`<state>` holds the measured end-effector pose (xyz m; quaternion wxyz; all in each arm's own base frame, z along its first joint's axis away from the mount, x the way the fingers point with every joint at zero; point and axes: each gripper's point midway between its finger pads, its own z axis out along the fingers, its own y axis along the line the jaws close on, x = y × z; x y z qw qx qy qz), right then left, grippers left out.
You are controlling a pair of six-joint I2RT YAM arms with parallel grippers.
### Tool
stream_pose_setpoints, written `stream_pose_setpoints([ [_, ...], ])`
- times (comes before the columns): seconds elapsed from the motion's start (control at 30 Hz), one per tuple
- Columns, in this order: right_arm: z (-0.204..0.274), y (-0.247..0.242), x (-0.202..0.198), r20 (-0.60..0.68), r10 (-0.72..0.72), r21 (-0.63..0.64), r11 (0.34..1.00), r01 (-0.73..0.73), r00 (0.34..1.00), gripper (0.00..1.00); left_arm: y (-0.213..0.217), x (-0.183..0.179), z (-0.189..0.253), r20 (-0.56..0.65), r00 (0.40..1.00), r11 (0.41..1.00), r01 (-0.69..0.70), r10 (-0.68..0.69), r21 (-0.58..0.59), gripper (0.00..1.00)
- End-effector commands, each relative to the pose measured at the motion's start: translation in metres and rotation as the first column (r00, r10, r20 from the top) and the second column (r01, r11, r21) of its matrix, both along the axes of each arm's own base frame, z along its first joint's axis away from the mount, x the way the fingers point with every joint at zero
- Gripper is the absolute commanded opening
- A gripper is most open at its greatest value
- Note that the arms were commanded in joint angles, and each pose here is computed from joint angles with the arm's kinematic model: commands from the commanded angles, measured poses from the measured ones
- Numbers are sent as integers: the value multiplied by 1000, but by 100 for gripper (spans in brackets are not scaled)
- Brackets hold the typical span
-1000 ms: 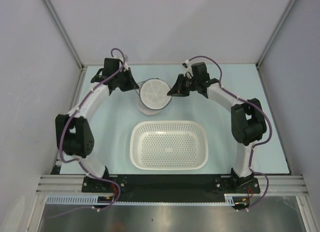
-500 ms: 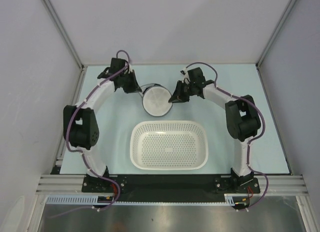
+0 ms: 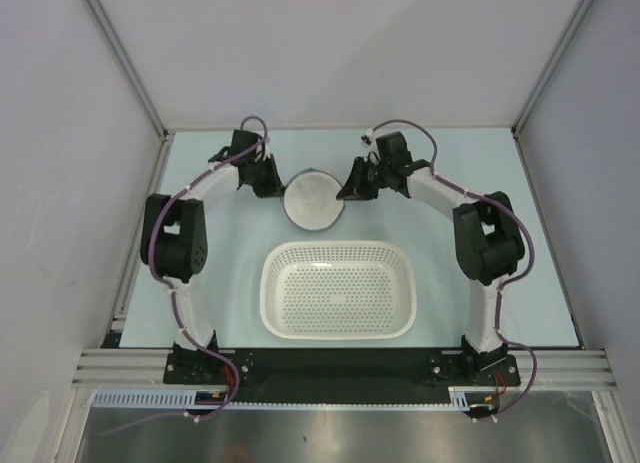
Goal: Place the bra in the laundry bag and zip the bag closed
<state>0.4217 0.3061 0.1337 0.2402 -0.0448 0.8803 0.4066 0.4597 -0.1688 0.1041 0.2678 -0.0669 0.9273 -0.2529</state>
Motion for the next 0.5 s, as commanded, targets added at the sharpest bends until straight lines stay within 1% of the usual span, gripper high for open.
stream_pose_setpoints([
  [0.0,3,-3,0,2,3,-34,999,-3,1000,0,-11,-12,87,151,988,997,44,-33,-67,0],
  [0.03,14,-2,-1,25,7,-33,999,-6,1000,0,-12,-12,115,211,977,995,59,-42,-75,0],
  [0.07,33,-3,-2,71,16,-26,1000,-14,997,0,-13,-15,134,248,968,994,67,-44,-87,0],
  [0.13,51,-3,-6,100,19,-12,1000,-17,995,0,-10,-22,169,321,946,994,68,-35,-91,0],
  [0.2,69,-2,-12,124,27,19,999,-30,992,0,-9,-24,172,327,944,993,71,-38,-90,0],
  [0.3,70,1,-17,118,36,50,998,-42,992,0,-11,-23,147,263,963,993,80,-55,-87,0],
  [0.37,60,0,-17,91,33,59,998,-39,995,0,-11,-22,117,194,980,994,73,-55,-85,0],
  [0.43,47,1,-13,49,31,85,996,-35,998,0,-11,-17,93,149,987,994,68,-54,-90,0],
  [0.47,41,-2,-10,35,24,93,995,-27,999,0,-10,-13,71,92,994,995,62,-54,-83,0],
])
